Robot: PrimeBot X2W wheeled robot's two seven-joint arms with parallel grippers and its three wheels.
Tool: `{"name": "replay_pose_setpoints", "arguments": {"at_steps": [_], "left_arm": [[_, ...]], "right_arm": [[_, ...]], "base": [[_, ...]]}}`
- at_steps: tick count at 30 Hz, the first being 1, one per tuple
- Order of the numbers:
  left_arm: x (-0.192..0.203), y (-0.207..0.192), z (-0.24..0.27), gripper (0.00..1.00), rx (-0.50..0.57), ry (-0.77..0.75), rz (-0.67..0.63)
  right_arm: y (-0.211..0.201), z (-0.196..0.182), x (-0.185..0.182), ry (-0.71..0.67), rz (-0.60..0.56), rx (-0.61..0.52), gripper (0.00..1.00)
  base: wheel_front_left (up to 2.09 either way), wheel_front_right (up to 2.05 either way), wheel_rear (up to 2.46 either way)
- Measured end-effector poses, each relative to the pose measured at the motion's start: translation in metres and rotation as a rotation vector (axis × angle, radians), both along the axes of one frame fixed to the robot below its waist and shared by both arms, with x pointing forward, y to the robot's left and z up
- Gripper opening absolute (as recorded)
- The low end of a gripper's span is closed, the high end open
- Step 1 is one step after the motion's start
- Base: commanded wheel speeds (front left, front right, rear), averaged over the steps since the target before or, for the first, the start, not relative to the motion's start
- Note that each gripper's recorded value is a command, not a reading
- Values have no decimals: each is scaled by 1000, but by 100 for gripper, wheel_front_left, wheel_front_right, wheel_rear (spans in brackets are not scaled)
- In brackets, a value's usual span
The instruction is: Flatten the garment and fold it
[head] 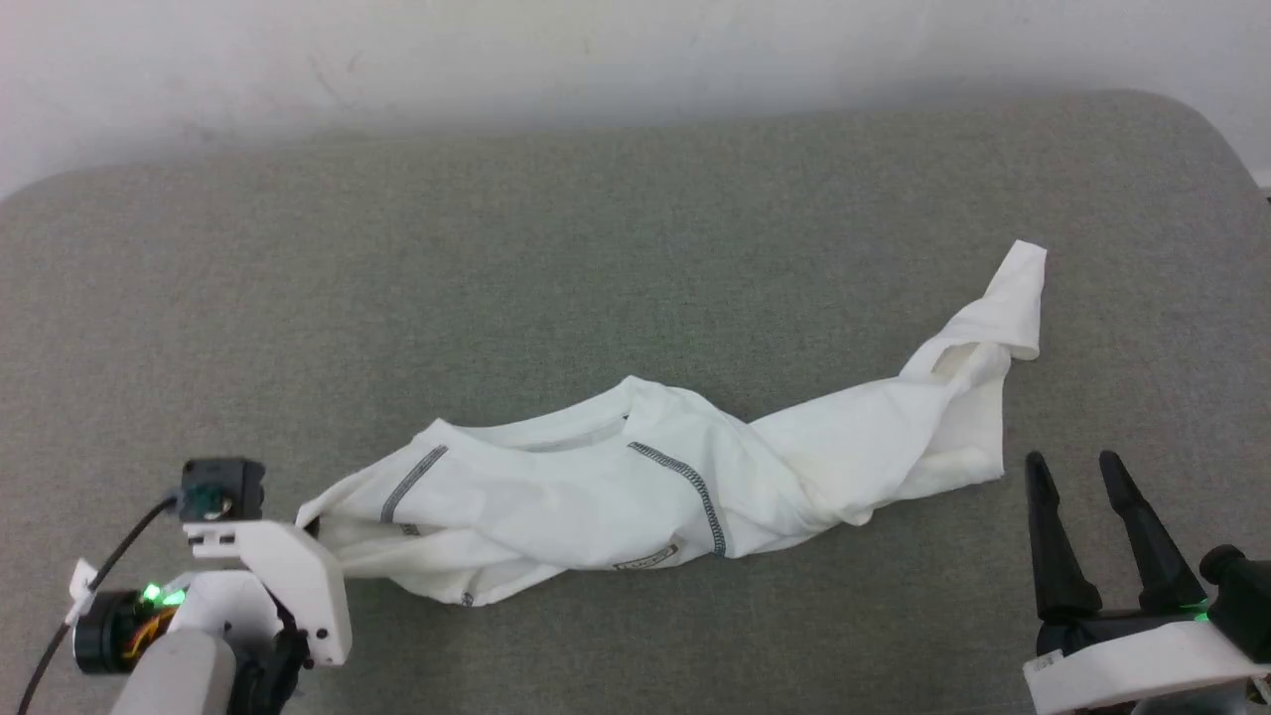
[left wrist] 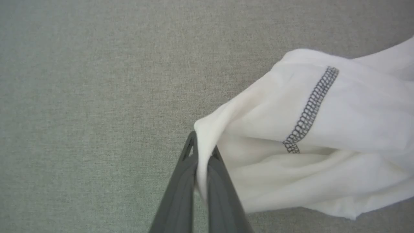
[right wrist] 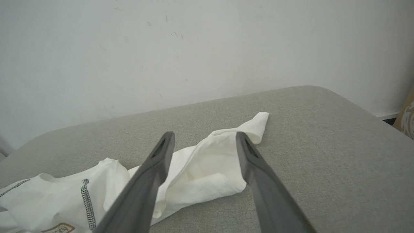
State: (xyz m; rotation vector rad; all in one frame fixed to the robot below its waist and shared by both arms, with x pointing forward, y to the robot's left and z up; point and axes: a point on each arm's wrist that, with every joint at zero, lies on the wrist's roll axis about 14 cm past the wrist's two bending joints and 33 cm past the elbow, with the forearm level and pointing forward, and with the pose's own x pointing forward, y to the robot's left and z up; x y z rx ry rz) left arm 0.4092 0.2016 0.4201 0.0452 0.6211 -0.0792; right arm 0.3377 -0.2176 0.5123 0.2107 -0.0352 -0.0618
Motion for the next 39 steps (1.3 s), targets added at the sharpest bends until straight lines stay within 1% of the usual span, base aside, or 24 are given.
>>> {"name": "replay_pose_setpoints", "arguments": {"at_steps": [3,6,7,8,11,15,19,23,27,31,39], "left_arm": [[-5,8,-18,0,-9,23,42],[-6,9,-24,0,-21,6,63],[-7,10,-27,49,-20,9,67],[-8,10,-28,100,-25,7,73],[-2,9,-19,100,-38,-69,78],[11,2,9,100,-62,-233,75],[15,-4,30,100,-77,-347,77],[16,-7,61,100,-106,-504,96],[8,-14,84,100,-148,-635,101],[-7,-19,95,100,-176,-692,106],[-38,-15,95,100,-187,-712,153]], "right_arm": [[-1,-5,0,14,-4,4,100],[-2,-7,-1,22,-7,5,100],[-2,-8,-1,24,-6,5,100],[-1,-8,-1,26,-4,6,100],[1,-8,-2,24,0,8,100],[1,-6,-4,21,1,9,100],[4,-3,-5,15,11,11,100],[22,-13,-8,80,71,-1,100],[43,-35,-11,185,142,3,100],[55,-49,-9,255,188,-2,100],[51,-69,11,352,225,-6,100]], "base": [[0,0,0],[0,0,0],[0,0,0],[0,0,0],[0,0,0],[0,0,0],[0,0,0],[0,0,0],[0,0,0],[0,0,0],[0,0,0]]}}
